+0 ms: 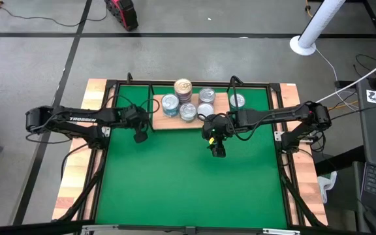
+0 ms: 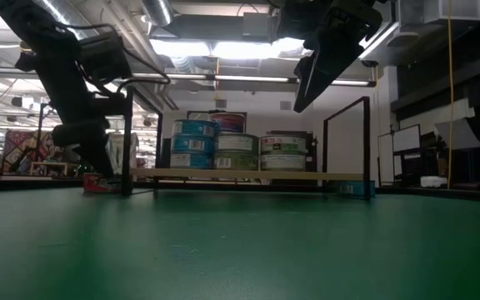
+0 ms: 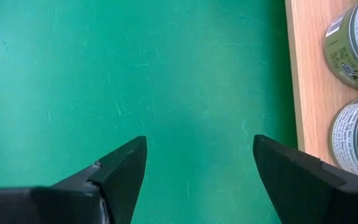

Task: Stack canned seafood by type on shelf
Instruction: Stack the red tuna can on top of the red tuna can on the shelf

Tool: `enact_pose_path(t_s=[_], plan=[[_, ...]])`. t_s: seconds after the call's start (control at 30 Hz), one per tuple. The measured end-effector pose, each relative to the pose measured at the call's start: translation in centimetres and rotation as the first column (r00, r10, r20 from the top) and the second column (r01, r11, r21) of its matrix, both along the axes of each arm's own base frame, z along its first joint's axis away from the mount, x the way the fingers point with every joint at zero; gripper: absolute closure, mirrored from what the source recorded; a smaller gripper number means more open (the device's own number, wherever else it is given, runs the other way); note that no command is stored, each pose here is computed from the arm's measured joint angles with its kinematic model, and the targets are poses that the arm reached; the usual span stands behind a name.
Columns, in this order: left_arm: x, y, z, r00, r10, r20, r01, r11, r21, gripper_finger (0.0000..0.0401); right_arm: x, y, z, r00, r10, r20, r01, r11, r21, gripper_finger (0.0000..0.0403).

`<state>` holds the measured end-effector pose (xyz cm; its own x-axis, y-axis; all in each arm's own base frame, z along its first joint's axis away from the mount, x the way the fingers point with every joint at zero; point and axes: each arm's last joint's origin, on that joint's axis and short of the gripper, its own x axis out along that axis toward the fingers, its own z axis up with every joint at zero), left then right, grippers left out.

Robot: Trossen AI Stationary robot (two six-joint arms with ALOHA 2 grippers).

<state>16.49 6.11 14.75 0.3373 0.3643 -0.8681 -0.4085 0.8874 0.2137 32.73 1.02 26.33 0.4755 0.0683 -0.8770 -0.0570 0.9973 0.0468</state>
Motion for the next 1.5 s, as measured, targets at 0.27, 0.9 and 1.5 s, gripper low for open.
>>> enact_pose_path(t_s=[0.27,0.9,1.5], plan=[[0.2,-0.6,0.0,0.999,-0.039,-0.001,0.04,0.999,0.002,0.0401,0.0,0.0,0.0,1.0,0.0,0.0,0.0,1.0,0.0,0.0109],[0.1,-0.4,0.0,0.949,0.296,0.103,-0.28,0.949,-0.145,0.0401,0.0,0.0,0.0,1.0,0.003,-0.001,-0.003,1.0,-0.002,0.0109],[0.5,-4.6,-0.1,0.935,0.346,0.073,-0.295,0.879,-0.376,0.0401,0.0,0.1,0.0,1.0,0.006,-0.001,-0.006,1.0,-0.002,0.0109]])
